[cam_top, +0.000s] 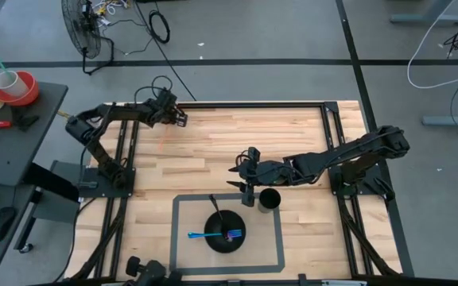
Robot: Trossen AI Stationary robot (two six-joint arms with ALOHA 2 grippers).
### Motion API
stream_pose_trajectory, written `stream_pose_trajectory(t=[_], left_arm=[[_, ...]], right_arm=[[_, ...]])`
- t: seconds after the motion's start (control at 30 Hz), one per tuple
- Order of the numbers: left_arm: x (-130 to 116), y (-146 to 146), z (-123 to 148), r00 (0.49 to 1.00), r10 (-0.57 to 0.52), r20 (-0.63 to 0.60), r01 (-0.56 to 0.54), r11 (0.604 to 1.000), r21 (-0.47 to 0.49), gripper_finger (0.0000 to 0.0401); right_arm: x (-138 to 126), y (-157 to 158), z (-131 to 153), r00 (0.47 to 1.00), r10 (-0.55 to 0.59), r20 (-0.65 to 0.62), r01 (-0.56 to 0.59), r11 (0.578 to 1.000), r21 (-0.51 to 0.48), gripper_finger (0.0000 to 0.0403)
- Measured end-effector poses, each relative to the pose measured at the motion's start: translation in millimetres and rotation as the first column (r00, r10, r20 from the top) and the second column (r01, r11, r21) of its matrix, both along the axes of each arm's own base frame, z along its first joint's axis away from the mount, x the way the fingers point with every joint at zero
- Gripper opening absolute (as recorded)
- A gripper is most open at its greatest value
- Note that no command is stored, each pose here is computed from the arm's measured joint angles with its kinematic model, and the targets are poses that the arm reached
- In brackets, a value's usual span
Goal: Pick & Place Utensil
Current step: Put the orange straw into the black cup on the transparent mat
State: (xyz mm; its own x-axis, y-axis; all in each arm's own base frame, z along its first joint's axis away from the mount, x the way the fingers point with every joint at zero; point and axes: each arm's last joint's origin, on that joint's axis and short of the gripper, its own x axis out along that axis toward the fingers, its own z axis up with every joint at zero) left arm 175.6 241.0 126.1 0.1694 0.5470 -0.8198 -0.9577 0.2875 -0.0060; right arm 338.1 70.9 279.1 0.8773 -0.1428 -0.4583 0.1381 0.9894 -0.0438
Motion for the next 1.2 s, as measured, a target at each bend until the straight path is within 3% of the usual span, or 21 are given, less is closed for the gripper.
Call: stream_pose_trajectory(t=[0.2,0.37,0.57,0.8,0.97,1.1,1.2], left_arm=[[3.8,-12.4,50.5,0.991,-0.065,0.113,0.055,0.995,0.087,0.0026],[29.6,-47.5,92.6,0.927,-0.275,0.256,0.214,0.946,0.242,0.0018],[73.4,-102.5,117.3,0.726,-0.579,0.372,0.406,0.797,0.448,0.0015],[105.1,-157.4,144.8,0.461,-0.793,0.397,0.425,0.591,0.686,0.0014],[118.4,-190.7,151.6,0.316,-0.868,0.383,0.407,0.489,0.772,0.0014],[134.1,-209.3,145.5,0.219,-0.892,0.396,0.361,0.451,0.817,0.0014],[148.9,-219.8,137.7,0.162,-0.901,0.402,0.325,0.433,0.841,0.0014]], right_arm=[[-17.5,-5.6,13.2,0.998,-0.045,-0.032,0.044,0.998,-0.041,0.0185],[-28.2,-11.5,23.9,0.984,-0.178,0.003,0.178,0.98,-0.086,0.0185],[-35.7,-7.7,15.4,0.968,-0.198,0.155,0.213,0.973,-0.087,0.0185],[-71.7,-8.8,11.1,0.942,-0.228,0.248,0.24,0.971,-0.02,0.0185],[-89.0,-6.6,3.4,0.891,-0.222,0.397,0.215,0.975,0.064,0.0185],[-95.4,-8.2,-3.4,0.826,-0.214,0.522,0.198,0.976,0.088,0.0185],[-98.5,-9.5,-2.9,0.796,-0.202,0.571,0.211,0.976,0.051,0.0185]])
